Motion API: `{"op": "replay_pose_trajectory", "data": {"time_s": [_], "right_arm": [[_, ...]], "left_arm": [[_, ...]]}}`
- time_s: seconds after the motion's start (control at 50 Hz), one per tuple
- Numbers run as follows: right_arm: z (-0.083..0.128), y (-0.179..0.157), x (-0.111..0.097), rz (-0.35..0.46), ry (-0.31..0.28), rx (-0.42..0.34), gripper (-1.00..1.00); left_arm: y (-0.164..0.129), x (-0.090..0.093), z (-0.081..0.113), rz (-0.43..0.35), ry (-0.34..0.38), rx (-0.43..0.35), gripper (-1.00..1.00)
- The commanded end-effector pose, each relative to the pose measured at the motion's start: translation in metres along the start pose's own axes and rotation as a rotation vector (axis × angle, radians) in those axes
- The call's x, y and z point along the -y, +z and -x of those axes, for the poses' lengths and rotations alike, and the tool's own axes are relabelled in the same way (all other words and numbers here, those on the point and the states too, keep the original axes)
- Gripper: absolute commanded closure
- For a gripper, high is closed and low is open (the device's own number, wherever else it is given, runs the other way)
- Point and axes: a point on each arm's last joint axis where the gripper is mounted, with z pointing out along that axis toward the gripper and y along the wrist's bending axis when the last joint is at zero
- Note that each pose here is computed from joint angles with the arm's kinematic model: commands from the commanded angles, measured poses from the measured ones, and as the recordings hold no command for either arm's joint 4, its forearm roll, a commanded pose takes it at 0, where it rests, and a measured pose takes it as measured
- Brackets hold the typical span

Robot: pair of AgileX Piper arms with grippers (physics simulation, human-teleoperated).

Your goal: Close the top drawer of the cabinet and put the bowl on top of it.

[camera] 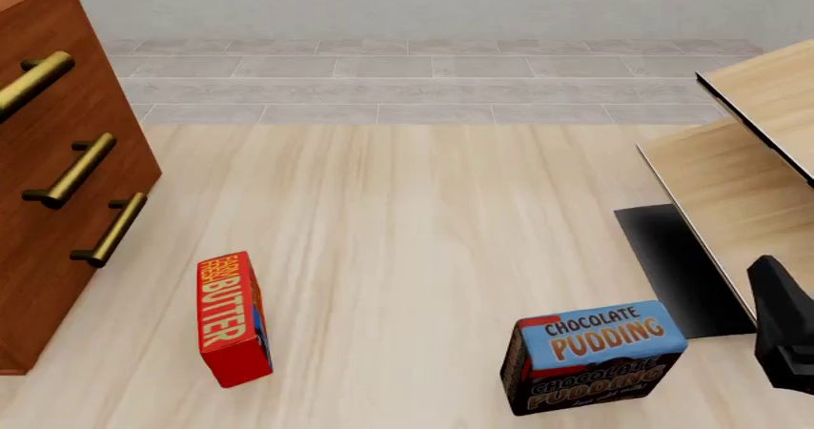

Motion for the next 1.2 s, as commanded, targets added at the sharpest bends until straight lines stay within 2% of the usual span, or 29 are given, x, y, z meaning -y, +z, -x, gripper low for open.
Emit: {"op": "replay_pose_trajectory", "data": {"time_s": [0.02, 0.26, 0.48, 1.2], "right_arm": [[0.000, 0.000, 0.000, -0.002, 0.001, 0.000, -1.00], [0.000, 0.000, 0.000, -0.005, 0.004, 0.001, -1.00], [0.000, 0.000, 0.000, -0.004, 0.006, 0.001, -1.00], [0.000, -0.001, 0.001, -0.012, 0.014, 0.006, -1.00]], "left_arm": [[0.007, -0.003, 0.001, 0.019, -0.006, -0.009, 1.00], [0.014, -0.005, -0.002, 0.034, -0.006, -0.032, 1.00], [0.016, -0.012, 0.002, 0.058, -0.013, -0.023, 1.00], [0.019, -0.012, 0.000, 0.064, -0.005, -0.035, 1.00]]}}
